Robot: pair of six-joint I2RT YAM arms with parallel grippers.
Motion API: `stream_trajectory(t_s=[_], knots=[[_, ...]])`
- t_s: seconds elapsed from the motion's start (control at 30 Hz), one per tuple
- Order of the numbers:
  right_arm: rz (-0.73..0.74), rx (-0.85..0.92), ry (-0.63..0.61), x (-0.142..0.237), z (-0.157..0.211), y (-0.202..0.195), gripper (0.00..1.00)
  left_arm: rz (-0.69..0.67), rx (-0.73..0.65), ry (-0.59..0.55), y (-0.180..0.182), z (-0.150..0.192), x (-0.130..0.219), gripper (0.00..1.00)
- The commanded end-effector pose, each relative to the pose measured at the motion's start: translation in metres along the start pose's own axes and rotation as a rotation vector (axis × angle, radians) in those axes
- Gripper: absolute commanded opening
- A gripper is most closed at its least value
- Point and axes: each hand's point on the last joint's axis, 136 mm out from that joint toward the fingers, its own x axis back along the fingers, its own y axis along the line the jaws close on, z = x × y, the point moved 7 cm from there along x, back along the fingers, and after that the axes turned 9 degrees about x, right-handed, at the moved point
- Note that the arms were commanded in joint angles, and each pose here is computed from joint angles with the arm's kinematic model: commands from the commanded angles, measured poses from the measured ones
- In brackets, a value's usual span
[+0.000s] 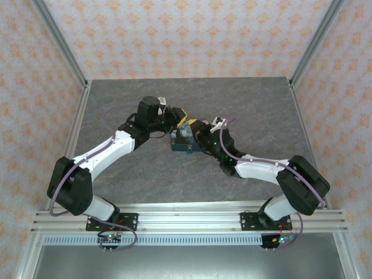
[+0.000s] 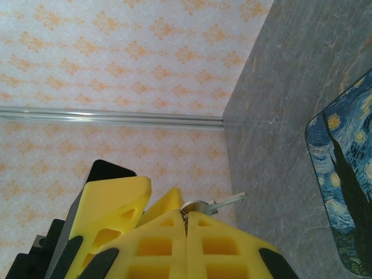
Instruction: Unlock a padlock with a key
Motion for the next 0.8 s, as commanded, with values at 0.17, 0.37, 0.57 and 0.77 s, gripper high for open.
stream_trajectory(t_s=[0.17,0.37,0.57,0.77], knots=[[-0.02,-0.002,-0.015,0.0,0.0,0.0,0.0,0.013,-0.003,0.013,0.002,0.001,-0.005,0.18],[-0.024,-0.003,-0.022,0.002,-0.001,0.001,0.0,-0.003,0.001,0.006,0.008,0.001,-0.007,0.19],[-0.022,-0.005,-0.027,0.003,-0.001,0.0,0.0,0.0,-0.005,0.011,0.007,0.005,-0.008,0.18],[-0.029,-0.011,-0.033,0.003,-0.002,0.001,0.0,-0.005,-0.009,0.022,0.009,0.011,-0.011,0.18]])
